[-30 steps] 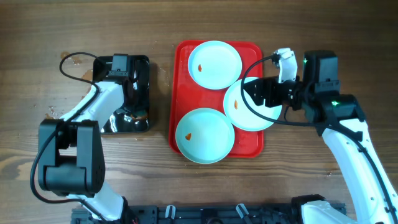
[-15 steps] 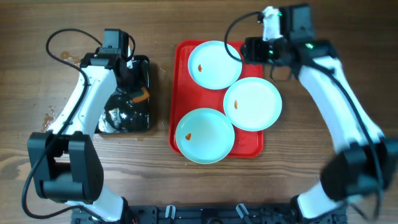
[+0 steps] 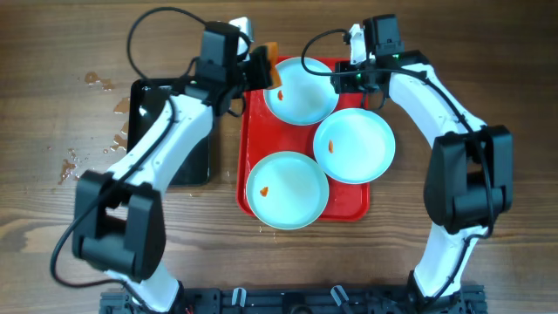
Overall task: Clean dirty plates on tray and stack at the side
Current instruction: 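Carry the sponge with left gripper over the top plate, then scrub the top plate with the sponge while right gripper holds it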
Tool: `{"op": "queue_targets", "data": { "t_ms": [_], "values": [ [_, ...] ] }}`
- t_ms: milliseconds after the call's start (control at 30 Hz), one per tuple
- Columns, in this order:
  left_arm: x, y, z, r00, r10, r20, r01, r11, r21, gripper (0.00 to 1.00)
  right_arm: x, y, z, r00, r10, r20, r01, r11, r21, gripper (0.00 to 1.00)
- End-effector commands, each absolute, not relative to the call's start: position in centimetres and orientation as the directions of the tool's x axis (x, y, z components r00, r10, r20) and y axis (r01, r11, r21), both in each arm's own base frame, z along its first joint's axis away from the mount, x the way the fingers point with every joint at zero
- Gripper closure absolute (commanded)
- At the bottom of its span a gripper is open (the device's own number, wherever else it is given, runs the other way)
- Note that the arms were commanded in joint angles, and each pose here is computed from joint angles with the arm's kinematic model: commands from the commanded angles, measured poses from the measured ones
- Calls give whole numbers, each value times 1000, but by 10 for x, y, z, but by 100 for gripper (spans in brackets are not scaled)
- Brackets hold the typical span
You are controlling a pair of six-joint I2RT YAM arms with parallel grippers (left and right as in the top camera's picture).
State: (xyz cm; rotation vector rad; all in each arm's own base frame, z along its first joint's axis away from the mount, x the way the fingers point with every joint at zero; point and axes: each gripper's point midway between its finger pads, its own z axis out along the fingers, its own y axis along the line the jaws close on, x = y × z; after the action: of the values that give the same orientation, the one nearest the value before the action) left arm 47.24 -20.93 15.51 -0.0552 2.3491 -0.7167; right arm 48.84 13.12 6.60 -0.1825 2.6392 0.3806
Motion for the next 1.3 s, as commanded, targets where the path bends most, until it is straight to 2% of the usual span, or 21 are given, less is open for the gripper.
{"op": "queue_targets", "data": {
  "t_ms": [0, 200, 267, 400, 700, 1033, 1133, 1267],
  "values": [
    [488, -223, 144, -775, -321, -545, 84, 802, -591, 96, 497, 133, 42, -900, -17, -436, -143, 955, 258, 60],
    [495, -228, 133, -773, -350, -530, 66, 786, -615, 96, 493, 134, 22, -921, 4, -390, -111, 956, 271, 66],
    [496, -231, 123, -781, -343, -522, 64, 788, -613, 96, 492, 134, 22, -922, 5, -388, -109, 956, 271, 73],
    [495, -236, 105, -796, -331, -506, 54, 795, -605, 96, 483, 137, 13, -936, -2, -353, -103, 957, 270, 78],
    [496, -240, 98, -799, -326, -505, 58, 795, -604, 96, 476, 143, -1, -946, -28, -324, -118, 958, 261, 95],
    [481, -251, 68, -846, -289, -447, 32, 811, -584, 96, 473, 138, -3, -949, -25, -314, -104, 966, 236, 95],
    [468, -267, 64, -872, -327, -364, -28, 777, -629, 96, 475, 139, -3, -948, -25, -318, -105, 966, 236, 95],
    [456, -275, 44, -879, -304, -366, -49, 823, -566, 96, 476, 139, -2, -946, -24, -323, -106, 966, 237, 95]
  ]
}}
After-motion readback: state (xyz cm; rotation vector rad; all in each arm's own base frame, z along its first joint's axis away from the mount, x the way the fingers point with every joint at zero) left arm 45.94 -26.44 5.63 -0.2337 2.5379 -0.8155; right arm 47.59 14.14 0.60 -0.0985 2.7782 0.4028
